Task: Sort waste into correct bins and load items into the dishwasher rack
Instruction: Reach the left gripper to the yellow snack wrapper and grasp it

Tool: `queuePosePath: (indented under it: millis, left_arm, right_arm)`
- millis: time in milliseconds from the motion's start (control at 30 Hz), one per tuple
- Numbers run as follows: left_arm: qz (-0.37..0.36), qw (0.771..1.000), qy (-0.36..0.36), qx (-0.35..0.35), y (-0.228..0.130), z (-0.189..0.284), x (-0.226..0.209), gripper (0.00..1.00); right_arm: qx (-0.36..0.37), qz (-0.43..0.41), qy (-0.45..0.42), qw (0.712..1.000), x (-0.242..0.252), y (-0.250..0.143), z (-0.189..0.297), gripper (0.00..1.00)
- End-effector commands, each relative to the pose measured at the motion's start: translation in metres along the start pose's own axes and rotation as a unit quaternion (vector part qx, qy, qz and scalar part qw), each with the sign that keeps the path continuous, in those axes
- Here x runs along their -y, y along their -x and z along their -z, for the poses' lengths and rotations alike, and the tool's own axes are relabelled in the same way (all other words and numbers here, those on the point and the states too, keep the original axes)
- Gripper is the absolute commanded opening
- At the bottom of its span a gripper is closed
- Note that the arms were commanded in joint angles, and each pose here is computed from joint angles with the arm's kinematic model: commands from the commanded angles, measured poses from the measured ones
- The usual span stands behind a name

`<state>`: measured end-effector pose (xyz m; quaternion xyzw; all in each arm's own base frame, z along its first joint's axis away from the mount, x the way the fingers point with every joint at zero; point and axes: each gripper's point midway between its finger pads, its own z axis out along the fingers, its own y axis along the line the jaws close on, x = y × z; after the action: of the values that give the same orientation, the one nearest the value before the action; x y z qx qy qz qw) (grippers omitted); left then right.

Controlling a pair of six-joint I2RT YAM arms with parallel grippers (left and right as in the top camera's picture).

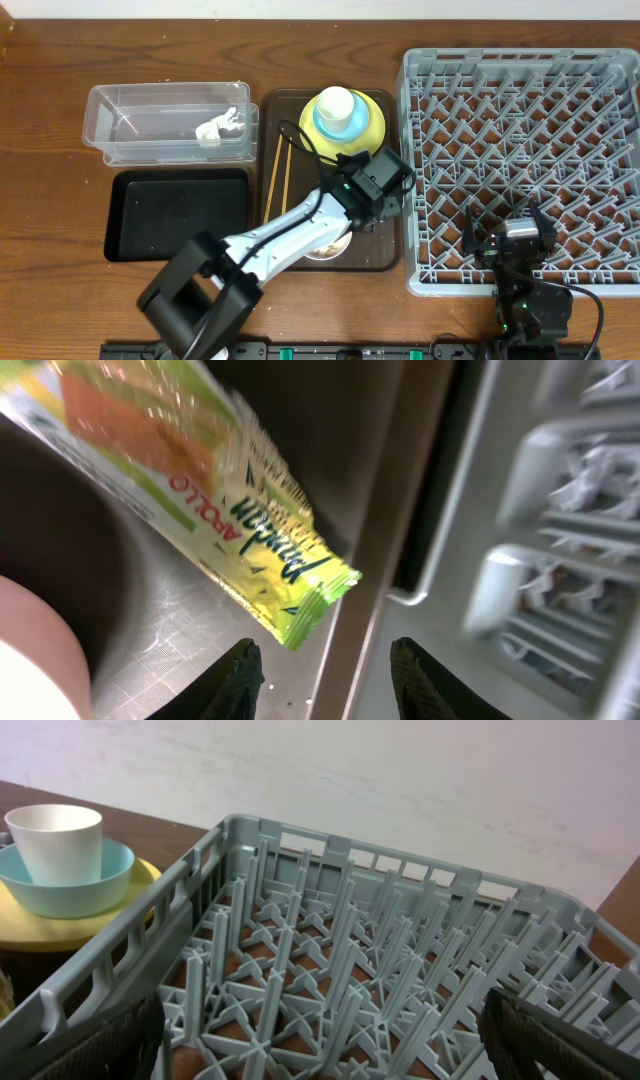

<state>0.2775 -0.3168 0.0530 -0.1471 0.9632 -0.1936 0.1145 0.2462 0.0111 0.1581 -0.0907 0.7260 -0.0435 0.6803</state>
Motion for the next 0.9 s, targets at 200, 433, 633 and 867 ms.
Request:
queuePosePath:
  millis: [200, 433, 633, 867]
  left_arm:
    - [0.007, 0.999, 0.051, 0.015, 0.001, -0.020, -0.024, 0.45]
    - [0.007, 0.998, 0.064, 0.019, 0.001, -0.025, -0.029, 0.45]
    - [0.006, 0.997, 0.073, 0.016, 0.000, -0.029, -0.034, 0.33]
    - [0.007, 0.996, 0.083, 0.012, -0.001, -0.035, -0.039, 0.34]
  right_arm:
    - [0.000, -0.002, 0.001, 1.000, -0.001, -0.001, 0.000, 0.99]
    - [0.000, -0.002, 0.002, 1.000, -0.001, -0.001, 0.000, 0.99]
    - [0.000, -0.002, 0.002, 1.000, -0.001, -0.001, 0.000, 0.99]
    - [0.000, -0.002, 0.001, 1.000, -0.001, -0.001, 0.000, 0.99]
